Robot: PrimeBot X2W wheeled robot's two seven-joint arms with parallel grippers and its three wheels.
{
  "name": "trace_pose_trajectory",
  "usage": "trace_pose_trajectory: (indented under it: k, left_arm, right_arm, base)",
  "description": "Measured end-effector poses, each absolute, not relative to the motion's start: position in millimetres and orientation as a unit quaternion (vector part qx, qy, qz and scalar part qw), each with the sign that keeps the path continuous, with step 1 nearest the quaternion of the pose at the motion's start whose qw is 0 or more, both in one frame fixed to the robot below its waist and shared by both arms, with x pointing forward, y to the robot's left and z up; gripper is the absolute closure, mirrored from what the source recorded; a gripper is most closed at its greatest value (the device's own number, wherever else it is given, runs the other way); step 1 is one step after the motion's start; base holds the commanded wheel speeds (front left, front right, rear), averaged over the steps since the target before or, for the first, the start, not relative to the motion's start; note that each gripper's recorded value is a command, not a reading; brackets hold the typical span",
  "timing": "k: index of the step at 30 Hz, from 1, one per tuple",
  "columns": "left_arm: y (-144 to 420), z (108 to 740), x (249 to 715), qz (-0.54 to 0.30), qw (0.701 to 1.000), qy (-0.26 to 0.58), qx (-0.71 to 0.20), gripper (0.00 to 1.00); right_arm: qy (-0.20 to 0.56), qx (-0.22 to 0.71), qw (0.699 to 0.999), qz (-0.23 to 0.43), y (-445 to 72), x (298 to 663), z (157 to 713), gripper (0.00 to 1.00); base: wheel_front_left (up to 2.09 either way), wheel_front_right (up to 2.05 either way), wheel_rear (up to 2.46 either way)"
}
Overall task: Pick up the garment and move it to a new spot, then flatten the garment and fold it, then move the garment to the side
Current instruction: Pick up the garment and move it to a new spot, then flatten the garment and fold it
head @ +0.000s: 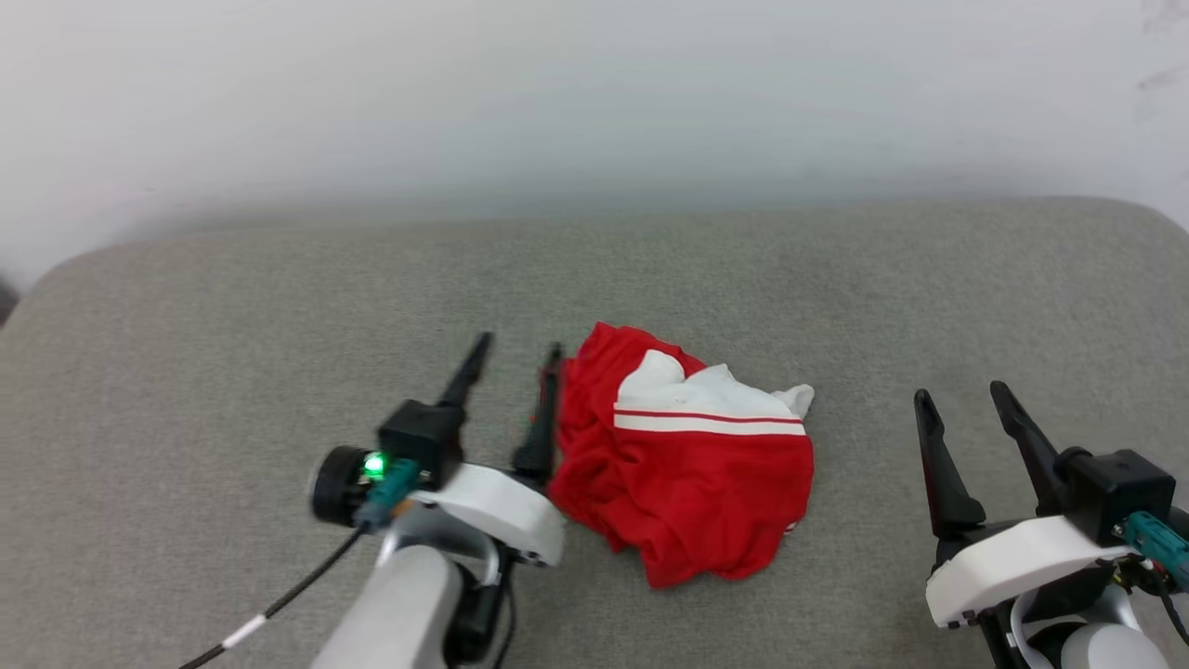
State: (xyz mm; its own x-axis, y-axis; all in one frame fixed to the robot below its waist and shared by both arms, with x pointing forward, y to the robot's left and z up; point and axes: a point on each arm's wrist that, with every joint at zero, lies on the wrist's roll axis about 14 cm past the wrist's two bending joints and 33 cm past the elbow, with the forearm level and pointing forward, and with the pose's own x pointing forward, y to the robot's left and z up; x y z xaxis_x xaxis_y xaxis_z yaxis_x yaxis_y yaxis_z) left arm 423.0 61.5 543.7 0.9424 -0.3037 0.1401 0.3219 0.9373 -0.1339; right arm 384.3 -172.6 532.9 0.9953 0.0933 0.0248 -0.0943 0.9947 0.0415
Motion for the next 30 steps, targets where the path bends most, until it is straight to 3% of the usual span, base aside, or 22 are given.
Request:
trace_pose_trajectory:
  k: [12, 30]
  left_arm:
    - [156, 527, 399, -0.041, 0.997, -0.040, -0.049, 0.00]
    - [160, 521, 392, -0.036, 0.998, -0.024, -0.051, 0.00]
  right_arm:
    - [-0.003, 0.022, 0.998, 0.054, -168, 367, 531, 0.00]
    - [0.003, 0.023, 0.998, 0.056, -166, 364, 530, 0.00]
  base:
    - [0.00, 0.00, 0.00]
    - [0.00, 0.00, 0.00]
